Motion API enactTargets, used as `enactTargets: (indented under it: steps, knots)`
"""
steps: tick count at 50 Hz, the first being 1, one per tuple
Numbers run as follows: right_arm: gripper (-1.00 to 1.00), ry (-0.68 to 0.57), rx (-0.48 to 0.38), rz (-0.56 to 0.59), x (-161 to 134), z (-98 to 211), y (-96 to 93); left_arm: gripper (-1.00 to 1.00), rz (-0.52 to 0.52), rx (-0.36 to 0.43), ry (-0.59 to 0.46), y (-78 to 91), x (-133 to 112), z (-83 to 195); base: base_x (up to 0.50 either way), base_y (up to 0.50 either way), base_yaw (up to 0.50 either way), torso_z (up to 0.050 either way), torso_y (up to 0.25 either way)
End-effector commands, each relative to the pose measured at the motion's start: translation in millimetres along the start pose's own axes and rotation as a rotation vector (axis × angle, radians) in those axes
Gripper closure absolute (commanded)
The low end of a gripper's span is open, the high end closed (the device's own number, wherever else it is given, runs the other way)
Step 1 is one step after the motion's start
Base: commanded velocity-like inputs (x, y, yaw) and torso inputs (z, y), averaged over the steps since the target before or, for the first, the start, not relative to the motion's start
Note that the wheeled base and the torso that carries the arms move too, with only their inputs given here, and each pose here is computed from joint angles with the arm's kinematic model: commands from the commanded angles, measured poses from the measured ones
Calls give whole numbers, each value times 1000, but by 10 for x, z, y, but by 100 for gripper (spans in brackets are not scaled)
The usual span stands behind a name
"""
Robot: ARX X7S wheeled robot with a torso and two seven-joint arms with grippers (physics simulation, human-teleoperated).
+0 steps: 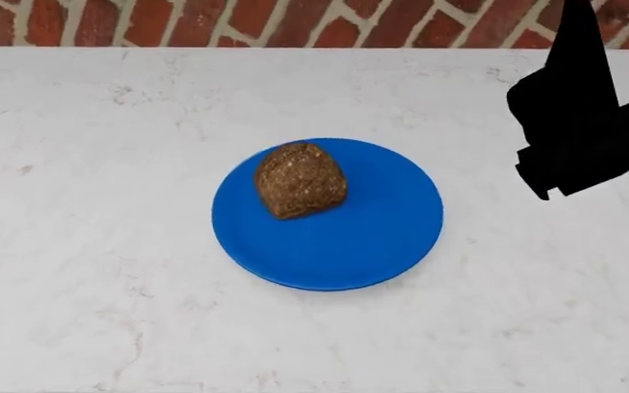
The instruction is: Place all breads on the cutting board.
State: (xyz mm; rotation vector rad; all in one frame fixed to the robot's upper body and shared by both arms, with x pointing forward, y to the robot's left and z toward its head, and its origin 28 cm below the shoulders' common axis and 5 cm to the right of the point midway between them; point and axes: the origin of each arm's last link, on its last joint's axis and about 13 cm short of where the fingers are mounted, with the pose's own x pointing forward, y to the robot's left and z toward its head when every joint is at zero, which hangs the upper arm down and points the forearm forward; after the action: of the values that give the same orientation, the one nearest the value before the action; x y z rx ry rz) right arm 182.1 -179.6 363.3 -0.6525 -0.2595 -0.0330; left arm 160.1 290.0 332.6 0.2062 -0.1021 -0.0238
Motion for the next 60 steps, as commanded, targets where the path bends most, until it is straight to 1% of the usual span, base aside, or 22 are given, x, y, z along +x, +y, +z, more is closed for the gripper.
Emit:
enactTargets:
  steps: [1,5,9,14,17,21,22,23,24,29,35,44,46,48,60]
  knots:
    - [-100,-16,14,33,-8,28,11,-100,17,5,-2,5,11,-10,402,-12,0,0,0]
    - [-100,-15,5,38,-5,37,6,-100,12,8,-14,-5,-4,30,387,0,0,0,0]
    - [-100,-25,8,40,2,56,-1,-100,23,29,-13,-11,-4,-7,339,0,0,0,4]
    - [-100,-31,5,43,2,91,0,-100,16,21,-12,-13,4,6,333,0,0,0,0]
    - [-100,-30,4,47,4,93,3,-100,26,13,-37,25,-22,98,330,67,0,0,0]
    - [-100,-34,6,53,1,94,10,-100,21,18,-26,4,-8,50,330,73,0,0,0]
    - [-100,-34,-18,86,-9,89,29,-100,17,16,-24,-3,-6,38,328,74,0,0,0]
    - [-100,-46,-25,92,-17,95,34,-100,16,14,-25,-1,-11,41,332,74,0,0,10]
    - [-100,-47,-12,93,-24,112,32,-100,17,11,-28,4,-17,49,328,74,0,0,0]
    - [-100,-35,-8,111,7,76,75,-100,17,9,-30,0,-28,52,334,68,0,0,0]
    - [-100,-17,12,106,25,44,65,-100,19,2,-25,7,-10,36,306,9,0,0,2]
    - [-100,-10,2,126,25,39,89,-100,15,2,-21,7,-12,23,297,0,0,0,0]
    - [-100,-6,6,127,27,31,98,-100,-11,-67,-2,12,-9,21,299,0,0,0,0]
    - [-100,-1,2,130,30,12,115,-100,-3,-40,-8,7,-11,5,295,0,0,0,5]
    - [-100,7,8,131,58,32,75,-100,-1,-27,-10,0,-3,-2,292,0,0,0,1]
